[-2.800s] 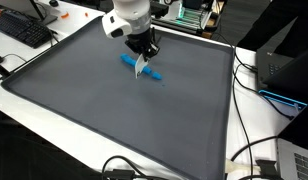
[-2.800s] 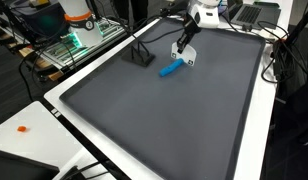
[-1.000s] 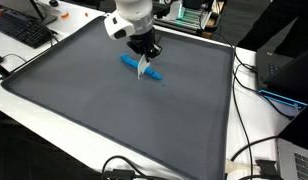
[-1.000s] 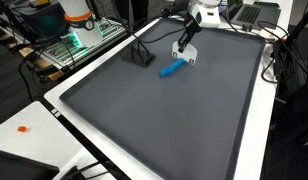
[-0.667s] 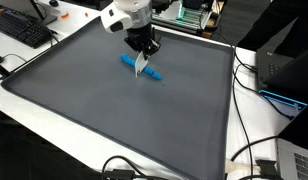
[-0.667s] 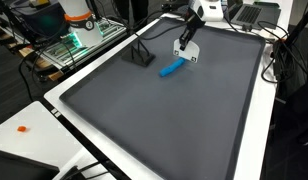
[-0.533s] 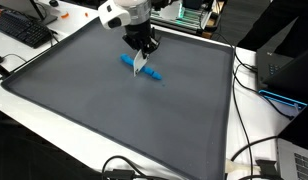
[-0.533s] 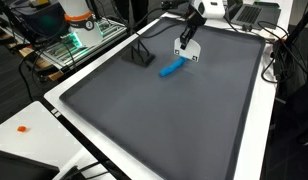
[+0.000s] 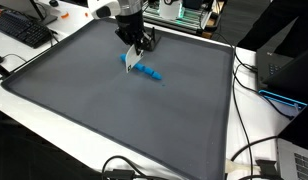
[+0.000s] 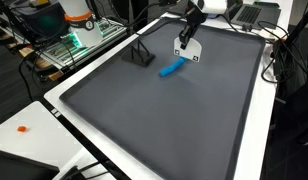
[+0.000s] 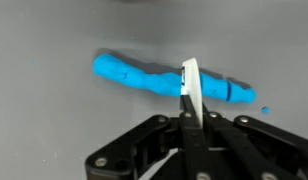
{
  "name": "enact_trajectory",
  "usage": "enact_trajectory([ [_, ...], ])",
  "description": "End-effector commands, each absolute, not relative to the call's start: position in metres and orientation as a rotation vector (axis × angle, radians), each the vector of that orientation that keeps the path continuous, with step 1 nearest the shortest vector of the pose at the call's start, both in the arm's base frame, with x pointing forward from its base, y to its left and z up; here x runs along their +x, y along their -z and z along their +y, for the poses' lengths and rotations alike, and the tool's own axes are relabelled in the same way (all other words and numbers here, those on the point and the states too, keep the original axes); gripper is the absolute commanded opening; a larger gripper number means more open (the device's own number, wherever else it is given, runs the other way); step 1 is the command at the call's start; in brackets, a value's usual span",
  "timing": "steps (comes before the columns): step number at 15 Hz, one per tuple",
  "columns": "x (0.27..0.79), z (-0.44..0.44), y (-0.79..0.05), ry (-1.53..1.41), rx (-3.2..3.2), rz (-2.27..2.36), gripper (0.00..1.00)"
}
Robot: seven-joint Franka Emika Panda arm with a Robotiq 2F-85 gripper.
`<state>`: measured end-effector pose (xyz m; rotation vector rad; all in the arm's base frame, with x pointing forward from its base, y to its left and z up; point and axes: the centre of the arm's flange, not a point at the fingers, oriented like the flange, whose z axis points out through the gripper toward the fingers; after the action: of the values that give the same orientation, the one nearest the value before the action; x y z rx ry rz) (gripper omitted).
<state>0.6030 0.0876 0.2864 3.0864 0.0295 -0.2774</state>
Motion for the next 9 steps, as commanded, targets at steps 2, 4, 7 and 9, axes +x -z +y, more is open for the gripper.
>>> enact_trajectory([
  [2,0.596,0.074,-0.28,0.309,3.067,0.012,0.01],
  [4,0.595,0.07,-0.277,0.316,3.065,0.001,0.01],
  [7,0.594,0.067,-0.27,0.331,3.071,-0.002,0.01],
  [9,0.593,0.066,-0.264,0.346,3.073,-0.005,0.01],
])
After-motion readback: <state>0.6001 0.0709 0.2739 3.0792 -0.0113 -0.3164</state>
